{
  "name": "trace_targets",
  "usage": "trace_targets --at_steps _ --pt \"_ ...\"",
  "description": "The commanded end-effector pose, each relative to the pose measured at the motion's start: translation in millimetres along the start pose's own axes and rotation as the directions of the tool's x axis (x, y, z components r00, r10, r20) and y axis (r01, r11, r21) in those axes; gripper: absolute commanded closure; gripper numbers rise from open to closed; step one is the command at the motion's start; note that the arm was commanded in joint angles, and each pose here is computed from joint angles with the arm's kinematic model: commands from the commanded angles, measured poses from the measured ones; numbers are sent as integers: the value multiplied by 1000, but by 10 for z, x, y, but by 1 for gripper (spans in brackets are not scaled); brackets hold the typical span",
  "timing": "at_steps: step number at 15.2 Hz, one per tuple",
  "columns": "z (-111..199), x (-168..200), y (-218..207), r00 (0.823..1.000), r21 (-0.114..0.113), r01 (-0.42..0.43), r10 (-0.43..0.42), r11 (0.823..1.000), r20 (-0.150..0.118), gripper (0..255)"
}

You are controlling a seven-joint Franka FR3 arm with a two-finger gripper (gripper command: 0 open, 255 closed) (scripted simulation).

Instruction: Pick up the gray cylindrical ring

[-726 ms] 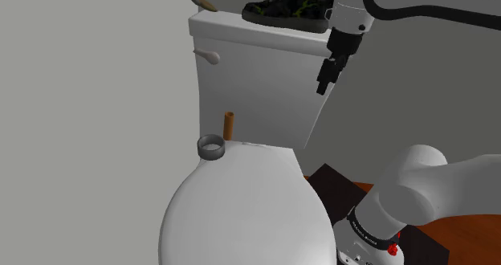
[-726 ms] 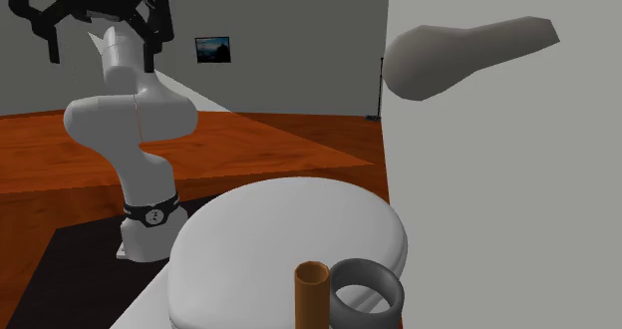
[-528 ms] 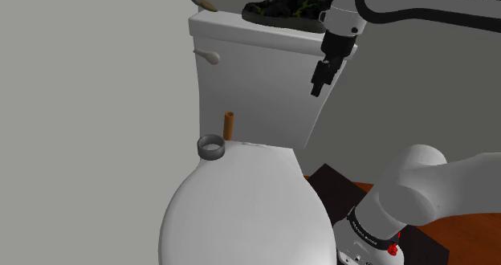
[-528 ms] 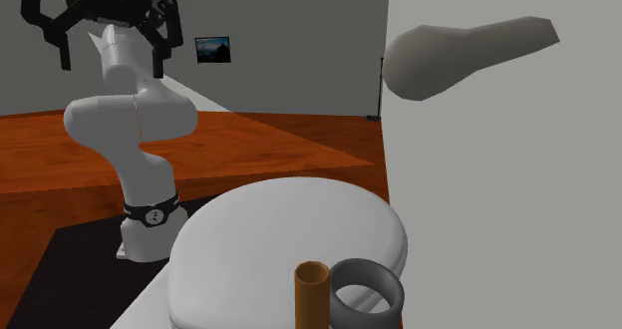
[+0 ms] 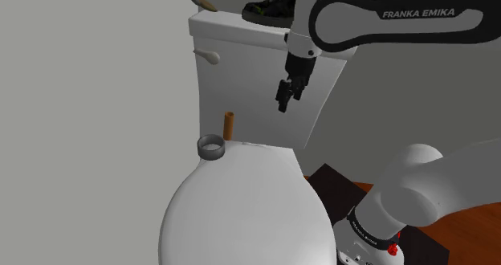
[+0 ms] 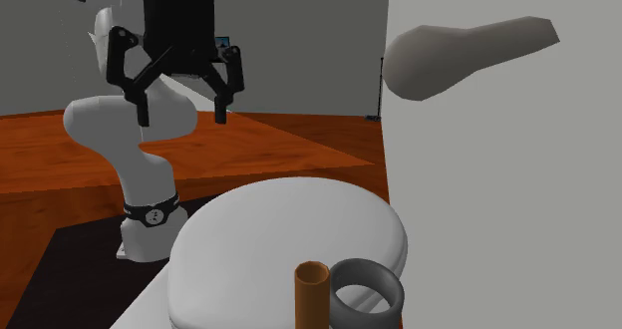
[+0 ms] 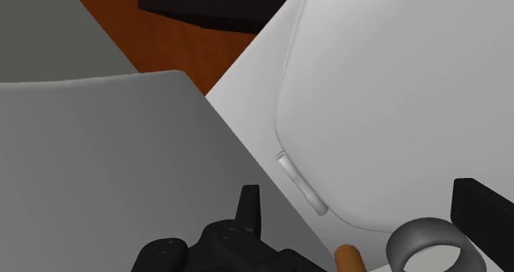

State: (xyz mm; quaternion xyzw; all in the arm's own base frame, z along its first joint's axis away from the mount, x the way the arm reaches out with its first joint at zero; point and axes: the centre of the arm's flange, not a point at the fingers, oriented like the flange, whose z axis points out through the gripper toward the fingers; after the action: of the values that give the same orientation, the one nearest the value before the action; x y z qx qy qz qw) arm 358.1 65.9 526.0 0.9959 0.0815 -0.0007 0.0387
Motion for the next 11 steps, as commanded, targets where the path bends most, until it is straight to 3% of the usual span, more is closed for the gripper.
trace_targets --at_steps 1,11 --pt "133 179 -126 1000 7 1 -1 1000 0 0" --pt "821 1001 -865 1000 37 7 -7 999 10 0"
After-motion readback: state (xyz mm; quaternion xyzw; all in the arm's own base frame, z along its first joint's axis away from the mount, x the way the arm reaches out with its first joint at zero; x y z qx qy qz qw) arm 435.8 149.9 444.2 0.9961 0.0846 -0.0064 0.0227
